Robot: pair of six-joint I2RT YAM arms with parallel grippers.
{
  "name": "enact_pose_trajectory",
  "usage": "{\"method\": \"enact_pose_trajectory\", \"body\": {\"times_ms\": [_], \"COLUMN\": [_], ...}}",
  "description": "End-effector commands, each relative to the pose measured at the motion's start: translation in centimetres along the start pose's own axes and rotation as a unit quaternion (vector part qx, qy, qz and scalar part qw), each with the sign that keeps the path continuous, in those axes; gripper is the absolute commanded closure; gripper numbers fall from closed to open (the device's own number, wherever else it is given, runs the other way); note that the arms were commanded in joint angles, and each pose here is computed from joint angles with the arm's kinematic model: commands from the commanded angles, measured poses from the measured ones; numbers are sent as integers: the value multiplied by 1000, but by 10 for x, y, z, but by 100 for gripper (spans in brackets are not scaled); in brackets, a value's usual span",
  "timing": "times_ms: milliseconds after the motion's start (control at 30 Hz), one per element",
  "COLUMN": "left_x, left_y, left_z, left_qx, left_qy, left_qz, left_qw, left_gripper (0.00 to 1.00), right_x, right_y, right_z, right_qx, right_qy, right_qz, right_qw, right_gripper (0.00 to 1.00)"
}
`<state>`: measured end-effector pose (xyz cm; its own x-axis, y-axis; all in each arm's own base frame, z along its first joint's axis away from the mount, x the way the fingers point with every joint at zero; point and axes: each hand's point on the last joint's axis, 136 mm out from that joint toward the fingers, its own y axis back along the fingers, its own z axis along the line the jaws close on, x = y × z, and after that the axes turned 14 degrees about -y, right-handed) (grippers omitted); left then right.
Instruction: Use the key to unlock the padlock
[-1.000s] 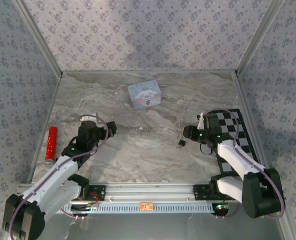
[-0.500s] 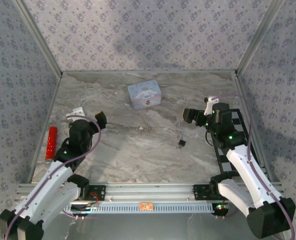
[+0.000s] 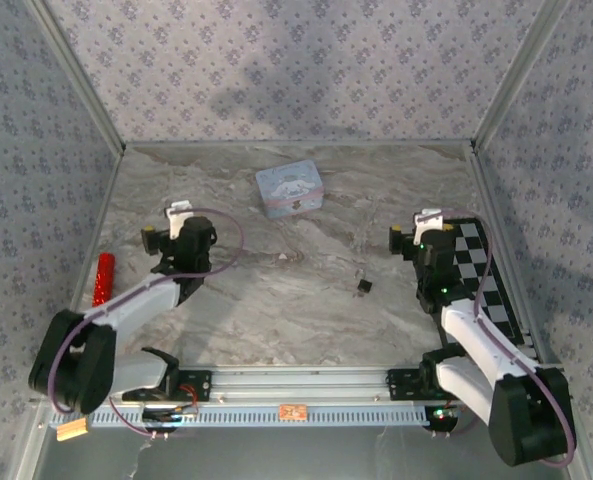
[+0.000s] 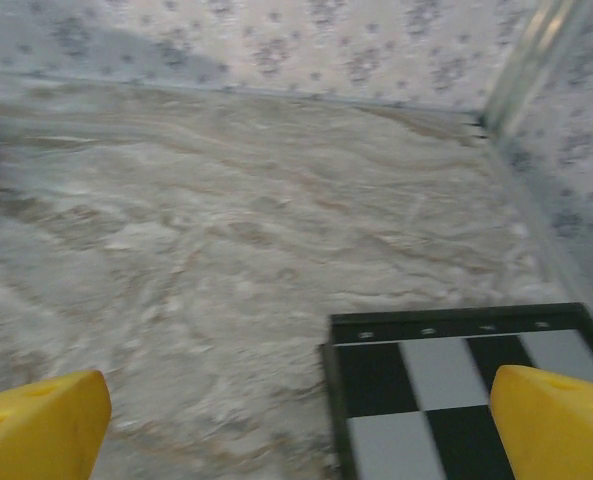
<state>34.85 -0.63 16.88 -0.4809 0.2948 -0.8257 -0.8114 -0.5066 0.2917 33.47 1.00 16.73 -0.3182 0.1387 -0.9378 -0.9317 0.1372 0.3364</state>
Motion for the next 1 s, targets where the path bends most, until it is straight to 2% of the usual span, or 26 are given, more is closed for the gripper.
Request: {"method": "enact_pose_trajectory", "body": {"times_ms": [0, 100, 200, 300, 433, 600, 667, 767, 833, 967], "left_x": [-21, 1, 23, 39, 32, 38, 42, 45, 51, 53], "left_y": [-7, -21, -30, -34, -35, -50, -53, -68, -73, -78], "left_z": [6, -1, 5, 5, -2, -18, -20, -28, -26, -21], "left_qx": [-5, 47, 49, 54, 87, 116, 141, 147, 161, 153], "left_qy": [-22, -9, 5, 13, 27, 41, 46, 46, 56, 70], "left_qz": [-48, -34, -22, -44, -85, -97, -73, -74, -31, -32], "left_qw": [999, 998, 999, 998, 992, 988, 986, 985, 985, 985], "left_gripper": [0, 0, 0, 0, 0, 0, 0, 0, 0, 0], "right_x": [-5, 9, 20, 30, 38, 42, 44, 49, 52, 51], "right_y": [-6, -13, -22, -32, -43, -49, -50, -53, -56, -59], "right_z": [-22, -27, -30, -28, -18, 4, 10, 17, 20, 12], "right_qx": [47, 52, 55, 50, 25, -42, -69, -97, -106, -109], "right_qy": [7, 3, -1, 11, 41, 55, 48, 49, 52, 22], "right_qz": [-34, -24, -19, -11, -7, 4, 3, 11, 21, 25], "right_qw": [998, 998, 998, 999, 999, 998, 996, 994, 993, 994], "right_gripper": [1, 1, 1, 1, 1, 1, 1, 1, 1, 1]}}
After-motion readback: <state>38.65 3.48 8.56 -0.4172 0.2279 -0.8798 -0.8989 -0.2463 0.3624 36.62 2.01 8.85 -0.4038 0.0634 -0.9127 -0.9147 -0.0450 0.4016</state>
